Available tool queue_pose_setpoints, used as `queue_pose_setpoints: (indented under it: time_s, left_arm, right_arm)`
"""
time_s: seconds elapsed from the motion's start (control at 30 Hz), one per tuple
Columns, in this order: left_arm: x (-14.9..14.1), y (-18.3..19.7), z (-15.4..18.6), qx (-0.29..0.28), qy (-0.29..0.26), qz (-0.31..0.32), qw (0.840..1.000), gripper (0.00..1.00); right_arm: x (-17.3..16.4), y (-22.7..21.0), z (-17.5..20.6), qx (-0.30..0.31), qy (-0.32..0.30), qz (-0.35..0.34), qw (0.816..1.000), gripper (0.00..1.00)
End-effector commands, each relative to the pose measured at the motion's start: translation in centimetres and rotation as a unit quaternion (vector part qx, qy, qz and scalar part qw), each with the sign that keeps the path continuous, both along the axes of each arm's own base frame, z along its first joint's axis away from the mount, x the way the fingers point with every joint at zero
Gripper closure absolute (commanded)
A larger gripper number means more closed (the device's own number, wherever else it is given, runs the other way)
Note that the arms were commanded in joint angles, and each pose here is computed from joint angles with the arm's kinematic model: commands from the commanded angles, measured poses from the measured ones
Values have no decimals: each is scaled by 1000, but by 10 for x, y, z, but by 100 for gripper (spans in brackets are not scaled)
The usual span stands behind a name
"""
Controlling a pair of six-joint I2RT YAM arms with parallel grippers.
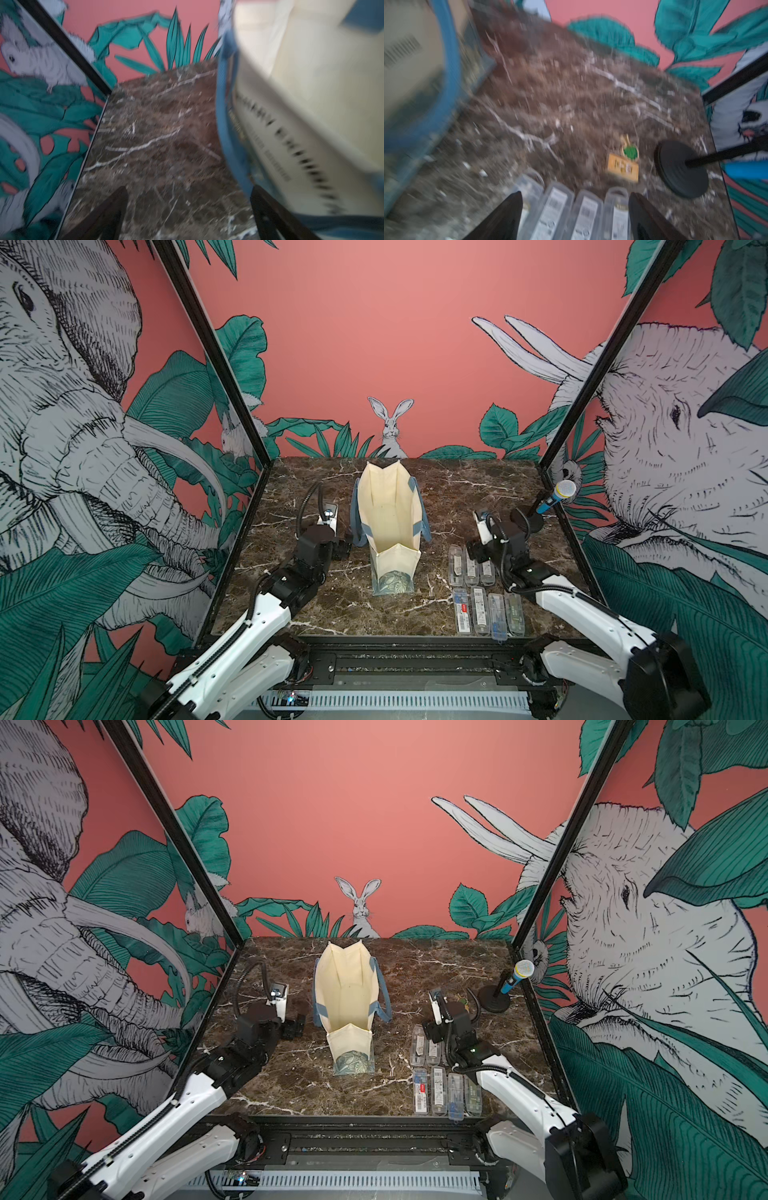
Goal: Take out the compass set from the canvas bag
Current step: Reset both arms
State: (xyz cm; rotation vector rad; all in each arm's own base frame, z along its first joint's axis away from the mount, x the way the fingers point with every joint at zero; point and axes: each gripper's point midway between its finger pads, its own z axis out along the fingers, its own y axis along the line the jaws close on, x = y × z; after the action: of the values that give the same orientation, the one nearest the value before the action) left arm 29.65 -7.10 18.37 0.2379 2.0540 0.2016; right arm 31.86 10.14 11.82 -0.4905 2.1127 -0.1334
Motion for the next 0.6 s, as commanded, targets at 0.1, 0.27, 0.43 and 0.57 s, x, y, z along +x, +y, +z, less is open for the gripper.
queue_pose_setpoints:
  time_s: [0.1, 0.27, 0.43, 0.57]
  left_arm:
    - [15, 28, -21, 43, -20, 25, 999, 6]
    - [33, 35, -47, 18, -16, 17, 1000, 9]
    - [49, 36, -53, 11, -22, 6, 1000, 10]
    - [64, 41, -54, 8, -40, 2, 999, 11]
  right_arm:
    - [39, -14, 41, -20, -154, -29, 987, 14]
    - [48, -23, 41, 12, -197, -38, 980, 13]
    - [45, -26, 41, 23, -204, -35, 978, 13]
    - [37, -30, 39, 17, -198, -37, 979, 14]
